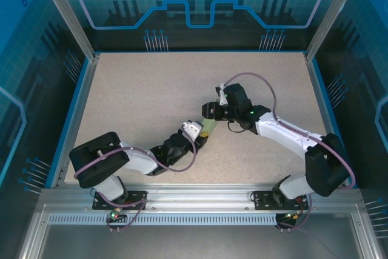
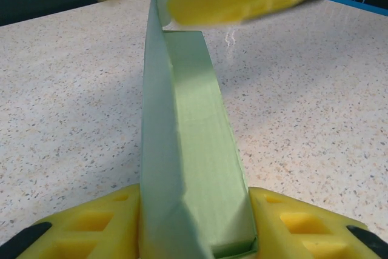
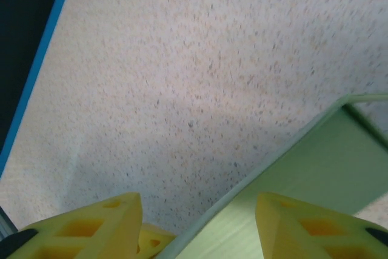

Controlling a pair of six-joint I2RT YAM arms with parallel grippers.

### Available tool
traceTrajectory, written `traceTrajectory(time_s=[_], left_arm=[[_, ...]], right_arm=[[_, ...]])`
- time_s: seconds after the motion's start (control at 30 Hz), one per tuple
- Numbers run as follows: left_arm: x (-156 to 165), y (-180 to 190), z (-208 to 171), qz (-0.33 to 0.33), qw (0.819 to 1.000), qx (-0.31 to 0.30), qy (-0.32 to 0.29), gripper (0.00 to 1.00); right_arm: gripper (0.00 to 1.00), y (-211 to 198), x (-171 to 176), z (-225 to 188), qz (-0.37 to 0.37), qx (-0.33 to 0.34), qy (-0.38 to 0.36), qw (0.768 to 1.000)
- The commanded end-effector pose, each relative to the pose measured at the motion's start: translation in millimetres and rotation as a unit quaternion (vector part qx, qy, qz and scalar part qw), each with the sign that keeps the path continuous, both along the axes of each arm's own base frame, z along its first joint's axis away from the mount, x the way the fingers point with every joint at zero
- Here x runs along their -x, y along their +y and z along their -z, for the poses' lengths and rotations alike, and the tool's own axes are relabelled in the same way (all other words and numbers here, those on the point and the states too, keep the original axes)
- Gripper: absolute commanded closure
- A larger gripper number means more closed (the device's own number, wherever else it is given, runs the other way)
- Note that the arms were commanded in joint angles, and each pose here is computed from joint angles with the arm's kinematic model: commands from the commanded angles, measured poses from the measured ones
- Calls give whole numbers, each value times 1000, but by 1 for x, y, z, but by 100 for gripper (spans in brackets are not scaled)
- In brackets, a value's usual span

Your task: Fold the paper box

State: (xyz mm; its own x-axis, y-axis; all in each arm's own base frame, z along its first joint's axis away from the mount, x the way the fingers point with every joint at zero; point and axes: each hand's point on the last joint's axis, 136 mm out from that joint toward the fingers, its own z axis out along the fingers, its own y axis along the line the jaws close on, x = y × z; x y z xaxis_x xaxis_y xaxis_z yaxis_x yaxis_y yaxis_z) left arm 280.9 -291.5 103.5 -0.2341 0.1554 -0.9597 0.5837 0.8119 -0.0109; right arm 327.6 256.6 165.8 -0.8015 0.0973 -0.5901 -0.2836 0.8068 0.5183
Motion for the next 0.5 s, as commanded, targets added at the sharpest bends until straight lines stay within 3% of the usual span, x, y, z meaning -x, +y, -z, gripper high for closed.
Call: traceTrajectory(time_s=[0.0,0.2,0.47], left_arm=[[6,2,1,44,999,-10,8,58],[4,8,-9,105,994,-9,19,60],[-2,24,-27,157,987,-12,9,61]], right_arm=[[44,-18,-6,-25,0,17,-35,999],[39,-41,-16,-47,-57,55,-98,992],[37,-49,-47,-38,-174,159,-179,955]])
